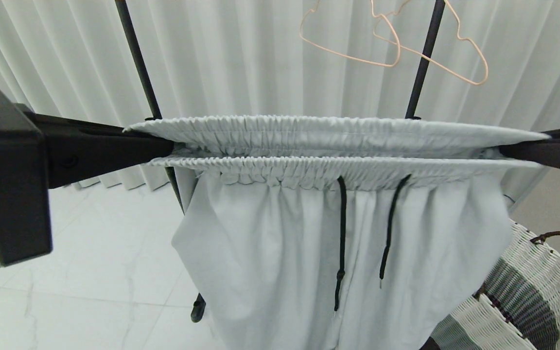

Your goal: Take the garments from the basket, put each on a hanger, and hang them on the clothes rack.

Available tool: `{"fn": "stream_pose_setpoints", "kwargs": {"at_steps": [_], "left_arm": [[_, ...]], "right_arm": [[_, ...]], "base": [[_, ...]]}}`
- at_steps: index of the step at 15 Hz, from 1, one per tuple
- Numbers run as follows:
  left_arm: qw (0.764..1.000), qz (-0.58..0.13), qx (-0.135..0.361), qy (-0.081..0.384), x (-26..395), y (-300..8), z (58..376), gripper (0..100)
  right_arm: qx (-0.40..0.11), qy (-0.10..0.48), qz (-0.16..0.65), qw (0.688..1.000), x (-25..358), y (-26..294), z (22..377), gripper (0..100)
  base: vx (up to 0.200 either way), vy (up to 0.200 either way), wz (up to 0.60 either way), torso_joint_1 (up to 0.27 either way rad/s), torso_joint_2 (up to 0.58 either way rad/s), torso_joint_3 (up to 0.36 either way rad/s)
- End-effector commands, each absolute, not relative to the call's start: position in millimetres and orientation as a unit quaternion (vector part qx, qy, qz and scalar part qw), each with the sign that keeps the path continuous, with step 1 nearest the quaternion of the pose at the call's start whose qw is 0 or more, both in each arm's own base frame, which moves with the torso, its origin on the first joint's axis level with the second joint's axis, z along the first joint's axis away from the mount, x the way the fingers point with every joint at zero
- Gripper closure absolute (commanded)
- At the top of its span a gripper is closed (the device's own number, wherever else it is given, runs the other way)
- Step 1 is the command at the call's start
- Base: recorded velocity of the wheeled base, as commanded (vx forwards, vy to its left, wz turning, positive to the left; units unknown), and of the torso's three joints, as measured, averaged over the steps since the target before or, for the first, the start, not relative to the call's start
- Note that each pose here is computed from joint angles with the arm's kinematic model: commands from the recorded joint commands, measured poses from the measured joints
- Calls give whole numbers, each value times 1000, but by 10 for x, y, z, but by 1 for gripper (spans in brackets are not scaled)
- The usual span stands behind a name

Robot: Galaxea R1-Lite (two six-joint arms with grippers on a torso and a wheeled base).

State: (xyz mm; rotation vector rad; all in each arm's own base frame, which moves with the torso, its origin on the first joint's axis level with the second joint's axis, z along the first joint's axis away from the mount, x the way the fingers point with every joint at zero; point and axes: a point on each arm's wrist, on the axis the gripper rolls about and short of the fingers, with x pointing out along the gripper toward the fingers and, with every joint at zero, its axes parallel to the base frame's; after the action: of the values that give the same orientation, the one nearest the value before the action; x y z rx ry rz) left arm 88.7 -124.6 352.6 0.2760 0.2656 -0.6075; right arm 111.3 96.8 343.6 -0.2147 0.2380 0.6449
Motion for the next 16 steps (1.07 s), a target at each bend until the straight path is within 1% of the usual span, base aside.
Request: {"fn": "stream_pose_setpoints", "kwargs": {"at_steps": [1,4,6,7,9,11,12,14,15,16], "left_arm": [[935,-300,139,127,886,-1256,3533,100],[935,-298,150,124,888,-1249,3532,100],[942,-264,170,121,922,-1228,3523,100],[946,-239,181,121,954,-1216,3512,100],[953,-206,183,129,1050,-1212,3500,100],[953,-202,185,131,1069,-1216,3496,100],[953,-199,188,128,1066,-1202,3505,100],[955,-157,222,117,1063,-1082,3537,100],[958,-135,222,119,1104,-1023,3547,100],[960,-122,220,121,1130,-991,3554,100]], "right_arm": [[-106,116,323,933,1095,980,3433,0],[-107,117,324,933,1077,967,3412,0],[-99,110,321,936,1034,912,3439,0],[-92,107,319,937,1007,878,3455,0],[-59,101,328,937,928,808,3494,0],[-50,100,329,938,873,753,3482,0],[-52,109,297,947,900,693,3434,0],[-75,156,181,968,1035,519,3284,0],[-88,178,120,973,1114,409,3221,0],[-95,188,88,974,1162,338,3181,0]], "base": [[0,0,0,0,0,0],[0,0,0,0,0,0],[0,0,0,0,0,0],[0,0,0,0,0,0],[0,0,0,0,0,0],[0,0,0,0,0,0],[0,0,0,0,0,0],[0,0,0,0,0,0],[0,0,0,0,0,0],[0,0,0,0,0,0]]}}
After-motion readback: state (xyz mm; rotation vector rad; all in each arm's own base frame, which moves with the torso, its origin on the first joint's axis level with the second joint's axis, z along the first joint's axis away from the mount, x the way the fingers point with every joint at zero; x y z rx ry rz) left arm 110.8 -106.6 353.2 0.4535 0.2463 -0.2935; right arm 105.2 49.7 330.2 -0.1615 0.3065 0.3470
